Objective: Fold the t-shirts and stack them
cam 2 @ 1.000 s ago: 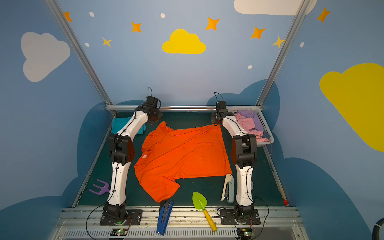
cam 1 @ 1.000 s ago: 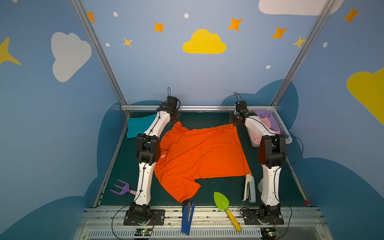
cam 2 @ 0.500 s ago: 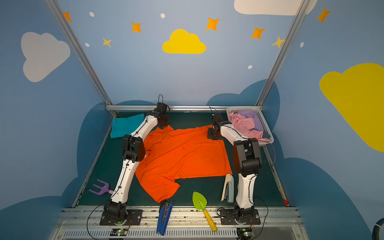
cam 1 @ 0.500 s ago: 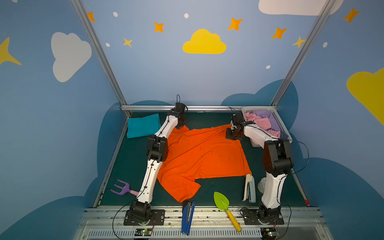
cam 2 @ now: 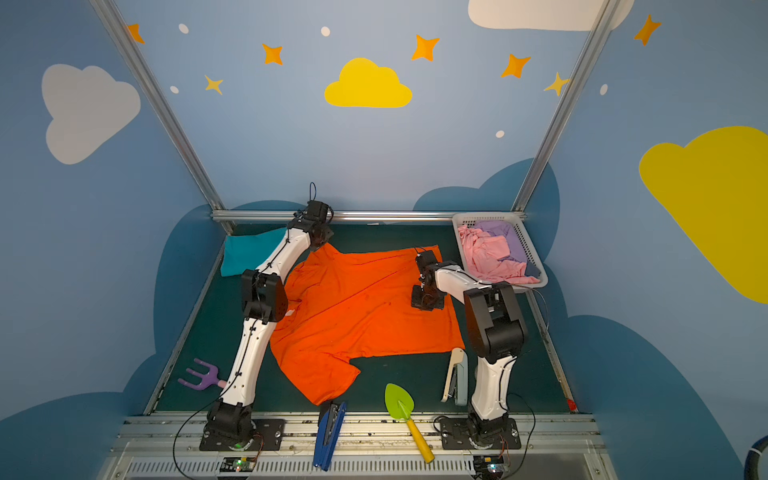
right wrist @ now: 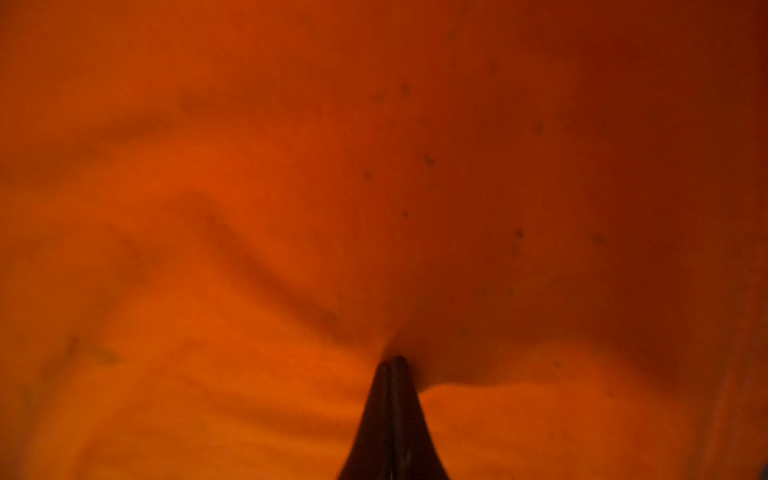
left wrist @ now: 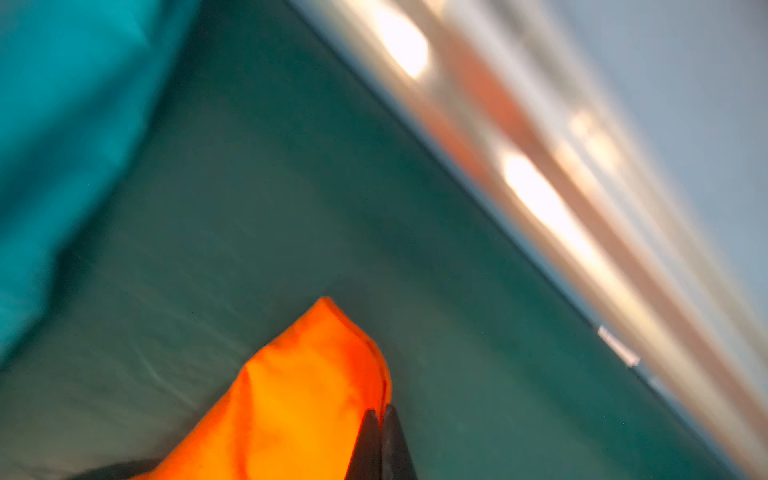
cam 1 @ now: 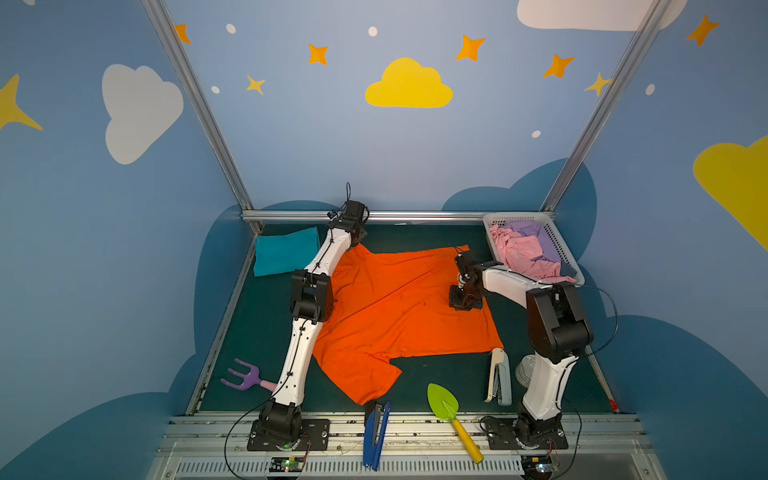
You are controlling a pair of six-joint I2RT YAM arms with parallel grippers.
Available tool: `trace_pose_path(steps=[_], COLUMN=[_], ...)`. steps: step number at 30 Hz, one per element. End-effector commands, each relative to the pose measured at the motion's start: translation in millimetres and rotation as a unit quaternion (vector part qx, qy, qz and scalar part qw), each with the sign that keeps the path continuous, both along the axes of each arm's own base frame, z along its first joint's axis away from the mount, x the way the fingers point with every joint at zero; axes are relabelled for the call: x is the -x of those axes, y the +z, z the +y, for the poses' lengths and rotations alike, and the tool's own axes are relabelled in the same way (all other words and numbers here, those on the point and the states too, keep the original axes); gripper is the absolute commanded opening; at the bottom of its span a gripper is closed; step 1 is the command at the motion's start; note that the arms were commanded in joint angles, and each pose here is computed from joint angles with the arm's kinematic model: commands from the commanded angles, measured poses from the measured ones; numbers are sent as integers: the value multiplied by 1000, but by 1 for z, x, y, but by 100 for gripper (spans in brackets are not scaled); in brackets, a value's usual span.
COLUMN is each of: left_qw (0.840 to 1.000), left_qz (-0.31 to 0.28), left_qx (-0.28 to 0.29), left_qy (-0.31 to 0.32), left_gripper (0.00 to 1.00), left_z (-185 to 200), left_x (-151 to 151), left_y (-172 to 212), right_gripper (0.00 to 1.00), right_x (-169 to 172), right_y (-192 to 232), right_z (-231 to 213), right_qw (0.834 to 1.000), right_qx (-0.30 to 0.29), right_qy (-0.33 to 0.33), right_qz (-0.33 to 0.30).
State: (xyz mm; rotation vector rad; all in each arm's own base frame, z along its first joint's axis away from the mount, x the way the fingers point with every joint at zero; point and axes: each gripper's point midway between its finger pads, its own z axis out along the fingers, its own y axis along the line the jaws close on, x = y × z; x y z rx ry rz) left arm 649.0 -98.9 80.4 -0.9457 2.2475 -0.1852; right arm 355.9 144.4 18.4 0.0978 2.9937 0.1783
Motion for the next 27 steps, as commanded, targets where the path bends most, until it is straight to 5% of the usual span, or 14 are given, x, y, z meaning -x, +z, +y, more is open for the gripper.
trace_pose_path(steps=[1, 5, 7, 8, 10, 12, 15, 21, 27], left_qw=[997, 995, 994, 994, 995, 996, 997, 995, 995], left_qz=[-66, -70, -74, -75, -73, -66, -50, 1, -43], left_qx=[-34, -58, -68, -69, -63, -57, -61, -98, -90], left_qy=[38, 50, 43, 41, 29, 22, 14, 13, -11], left_gripper=[4, 4, 12, 24, 68, 79, 78, 49, 33], left_z=[24, 32, 35, 36, 36, 36, 34, 36, 25], left_x=[-13, -16, -19, -19, -21, -17, -4, 53, 107], left_y=[54, 55, 56, 57, 58, 62, 73, 106, 128], right_gripper=[0, 0, 0, 0, 0, 0, 0, 3, 10], right_x=[41, 61, 70, 73, 79, 81, 83, 84, 54], right_y=[-7, -8, -9, -9, -7, -3, 8, 52, 100], right_z=[-23, -39, -44, -47, -50, -52, -56, -65, -55], right_qw=[997, 995, 994, 994, 994, 994, 995, 996, 993], right_qx=[41, 55, 51, 50, 44, 43, 40, 36, 3], right_qy=[-16, -35, -48, -53, -60, -64, -70, -81, -70], right_qz=[60, 74, 81, 83, 84, 78, 64, -5, -91])
